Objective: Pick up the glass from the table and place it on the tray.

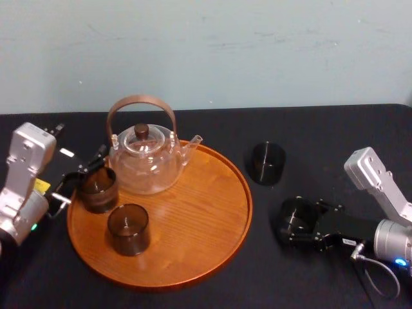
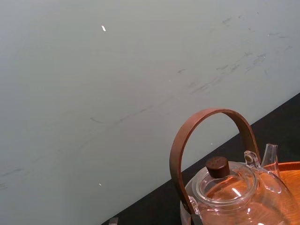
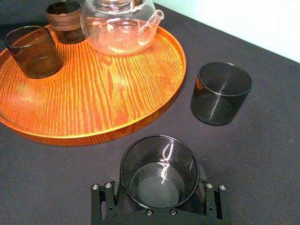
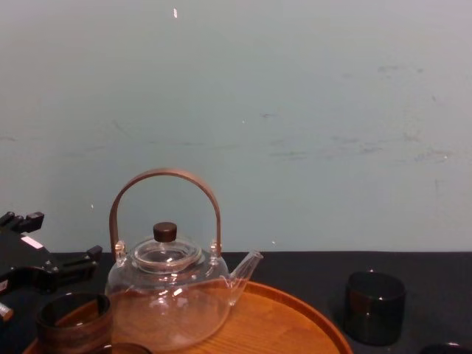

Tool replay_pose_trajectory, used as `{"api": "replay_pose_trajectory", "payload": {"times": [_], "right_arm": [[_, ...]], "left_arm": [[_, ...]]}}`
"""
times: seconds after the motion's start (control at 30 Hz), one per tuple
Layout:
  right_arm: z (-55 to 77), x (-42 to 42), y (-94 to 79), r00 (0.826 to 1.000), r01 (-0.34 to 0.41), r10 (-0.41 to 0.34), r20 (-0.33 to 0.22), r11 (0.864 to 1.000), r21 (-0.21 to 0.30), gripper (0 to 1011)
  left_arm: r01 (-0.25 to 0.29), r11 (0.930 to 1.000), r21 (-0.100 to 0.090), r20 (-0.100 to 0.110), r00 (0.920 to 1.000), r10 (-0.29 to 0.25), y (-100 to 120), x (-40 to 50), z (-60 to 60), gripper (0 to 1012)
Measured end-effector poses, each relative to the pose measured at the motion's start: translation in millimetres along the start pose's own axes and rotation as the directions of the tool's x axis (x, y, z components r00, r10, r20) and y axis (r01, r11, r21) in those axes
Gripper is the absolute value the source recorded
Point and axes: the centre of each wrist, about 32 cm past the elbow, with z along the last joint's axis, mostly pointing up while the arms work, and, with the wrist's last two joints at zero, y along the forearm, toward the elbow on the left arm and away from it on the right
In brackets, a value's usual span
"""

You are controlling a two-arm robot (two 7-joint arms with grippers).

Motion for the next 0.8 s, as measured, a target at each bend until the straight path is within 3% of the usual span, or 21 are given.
{"api": "replay_pose_trajectory", "payload": {"times": [0.1, 0.8], "right_arm": [[0.0, 0.1, -0.1, 1.000, 0.000, 0.000, 0.000, 1.000, 0.000, 905], [2.4, 1.8, -3.8, 1.000, -0.017, 0.017, -0.002, 1.000, 0.020, 903]], "left_arm": [[0.000, 1.0000, 0.000, 0.000, 1.0000, 0.000, 0.0, 0.0, 0.0, 1001], [0.000, 1.0000, 0.000, 0.000, 1.0000, 0.000, 0.0, 0.0, 0.0, 1001]]}}
